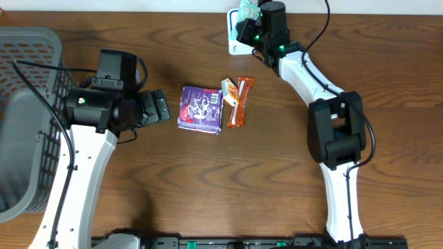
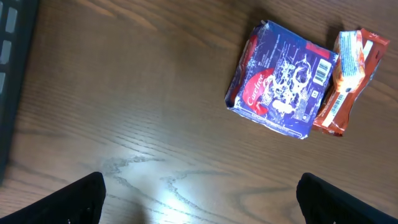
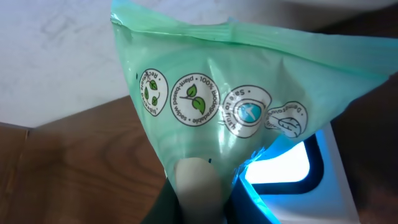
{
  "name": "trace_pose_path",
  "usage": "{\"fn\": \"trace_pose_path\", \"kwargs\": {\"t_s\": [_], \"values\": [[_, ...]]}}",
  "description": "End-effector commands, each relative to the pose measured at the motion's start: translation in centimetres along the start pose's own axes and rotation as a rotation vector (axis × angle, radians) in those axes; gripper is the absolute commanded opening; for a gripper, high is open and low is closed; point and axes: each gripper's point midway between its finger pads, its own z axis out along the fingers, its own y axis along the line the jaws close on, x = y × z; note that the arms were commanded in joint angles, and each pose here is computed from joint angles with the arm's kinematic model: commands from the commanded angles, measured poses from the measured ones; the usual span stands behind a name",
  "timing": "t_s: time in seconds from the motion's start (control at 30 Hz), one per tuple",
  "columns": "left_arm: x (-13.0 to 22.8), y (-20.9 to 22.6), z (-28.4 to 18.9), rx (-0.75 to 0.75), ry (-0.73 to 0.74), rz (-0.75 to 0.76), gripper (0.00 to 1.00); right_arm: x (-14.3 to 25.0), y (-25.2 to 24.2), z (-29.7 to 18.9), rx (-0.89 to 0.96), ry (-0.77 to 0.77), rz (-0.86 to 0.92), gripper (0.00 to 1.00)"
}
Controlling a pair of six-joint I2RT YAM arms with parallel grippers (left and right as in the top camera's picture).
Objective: Scan the item barcode
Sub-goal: 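Hold the green packet in front of the white scanner, then carry the green packet to the right table edge and release it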
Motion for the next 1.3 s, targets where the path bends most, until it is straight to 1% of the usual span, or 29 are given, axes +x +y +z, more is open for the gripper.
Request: {"fn": "trace_pose_path", "kwargs": {"t_s": [0.0,0.17,0.3,0.37,0.4,0.5,0.6,0.63,0.67,0.7,0.73,0.77,0.8,0.9,0.97,1.03,1.17,1.27], "values": [[-0.2,0.2,-0.1,-0.009,-0.005,-0.001,0.98,-2.6,4.0,-1.3,-0.054,-0.043,-0.051,0.01],[-0.2,0.2,-0.1,-0.009,-0.005,-0.001,0.98,-4.4,2.8,-2.8,0.048,-0.026,-0.142,0.01],[-0.2,0.2,-0.1,-0.009,-0.005,-0.001,0.98,-7.7,-1.6,-6.2,0.235,-0.010,-0.135,0.01],[-0.2,0.2,-0.1,-0.009,-0.005,-0.001,0.98,-9.4,-5.4,-8.6,0.354,0.000,-0.119,0.01],[-0.2,0.2,-0.1,-0.009,-0.005,-0.001,0.98,-10.4,-8.6,-10.5,0.447,0.013,-0.095,0.01],[-0.2,0.2,-0.1,-0.009,-0.005,-0.001,0.98,-11.2,-16.3,-15.0,0.613,0.088,-0.068,0.01],[-0.2,0.2,-0.1,-0.009,-0.005,-0.001,0.98,-11.1,-21.8,-18.4,0.699,0.162,-0.052,0.01],[-0.2,0.2,-0.1,-0.009,-0.005,-0.001,0.98,-11.4,-23.7,-19.7,0.726,0.172,-0.043,0.03],[-0.2,0.2,-0.1,-0.009,-0.005,-0.001,0.98,-11.6,-25.6,-21.0,0.765,0.174,-0.020,0.20],[-0.2,0.2,-0.1,-0.009,-0.005,-0.001,0.98,-11.8,-27.1,-22.2,0.799,0.172,0.003,0.43],[-0.2,0.2,-0.1,-0.009,-0.005,-0.001,0.98,-11.9,-28.4,-23.3,0.823,0.172,0.025,0.72],[-0.2,0.2,-0.1,-0.009,-0.005,-0.001,0.97,-12.0,-29.7,-24.5,0.841,0.174,0.053,0.91],[-0.2,0.2,-0.1,-0.009,-0.005,-0.001,0.98,-12.0,-30.7,-25.4,0.844,0.174,0.084,0.99],[-0.2,0.2,-0.1,-0.009,-0.005,-0.001,0.98,-11.4,-31.8,-26.6,0.758,0.201,0.173,0.99],[-0.2,0.2,-0.1,-0.009,-0.005,-0.001,0.98,-10.4,-30.7,-26.3,0.616,0.254,0.192,0.99],[-0.2,0.2,-0.1,-0.009,-0.005,-0.001,0.98,-9.6,-29.4,-25.9,0.524,0.300,0.191,0.99],[-0.2,0.2,-0.1,-0.009,-0.005,-0.001,0.98,-7.3,-26.8,-25.0,0.437,0.404,0.162,0.99],[-0.2,0.2,-0.1,-0.009,-0.005,-0.001,0.98,-4.7,-22.8,-23.7,0.321,0.516,0.155,0.99]]}}
